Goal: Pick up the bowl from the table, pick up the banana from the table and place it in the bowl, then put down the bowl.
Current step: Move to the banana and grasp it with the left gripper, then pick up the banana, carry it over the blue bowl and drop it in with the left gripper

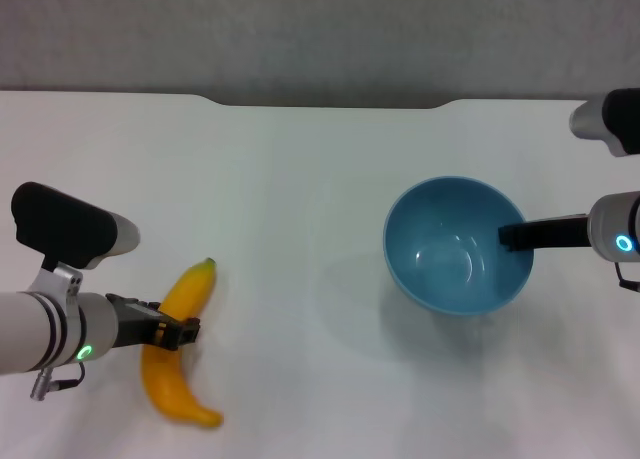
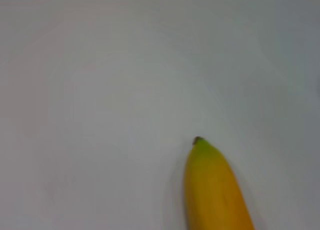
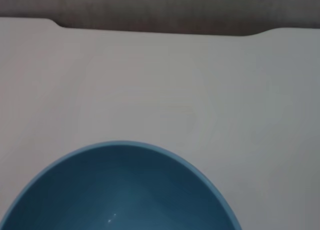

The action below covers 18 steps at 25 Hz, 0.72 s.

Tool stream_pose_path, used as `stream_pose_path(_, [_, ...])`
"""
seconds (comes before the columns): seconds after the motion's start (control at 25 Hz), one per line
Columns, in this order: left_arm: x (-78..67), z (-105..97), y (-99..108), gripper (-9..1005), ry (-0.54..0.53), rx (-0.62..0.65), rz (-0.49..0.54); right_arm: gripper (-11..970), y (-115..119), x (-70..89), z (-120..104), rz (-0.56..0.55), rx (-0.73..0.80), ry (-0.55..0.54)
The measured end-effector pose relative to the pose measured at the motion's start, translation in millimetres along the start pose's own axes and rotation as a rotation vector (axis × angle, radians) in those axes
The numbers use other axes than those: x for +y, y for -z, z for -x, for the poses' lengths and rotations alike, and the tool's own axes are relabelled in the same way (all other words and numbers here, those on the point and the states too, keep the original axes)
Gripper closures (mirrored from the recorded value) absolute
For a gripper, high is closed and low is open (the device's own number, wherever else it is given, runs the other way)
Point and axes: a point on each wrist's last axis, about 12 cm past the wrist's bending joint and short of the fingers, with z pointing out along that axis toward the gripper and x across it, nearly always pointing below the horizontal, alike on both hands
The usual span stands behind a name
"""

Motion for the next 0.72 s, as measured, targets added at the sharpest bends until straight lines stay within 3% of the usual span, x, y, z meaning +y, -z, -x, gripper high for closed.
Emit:
stream_pose_path(0.32, [3.1, 4, 2, 497, 0.011, -0.029, 0.012, 932, 2, -0.7, -2, 0.001, -0.009, -0.003])
stream_pose_path(0.48, [3.0, 25, 10, 495, 0.019, -0.099, 0.01, 931, 2, 4.2, 1, 0.013, -0.004, 0.014])
stream_pose_path(0.68, [-11.5, 71, 36, 493, 0.016, -0.266, -0.05, 931, 1, 8.3, 1, 0.022, 0.007, 0.027])
stream_pose_path(0.72, [-11.5, 71, 36, 492, 0.016, -0.266, -0.05, 931, 0, 9.7, 0, 0.025, 0.012, 0.031])
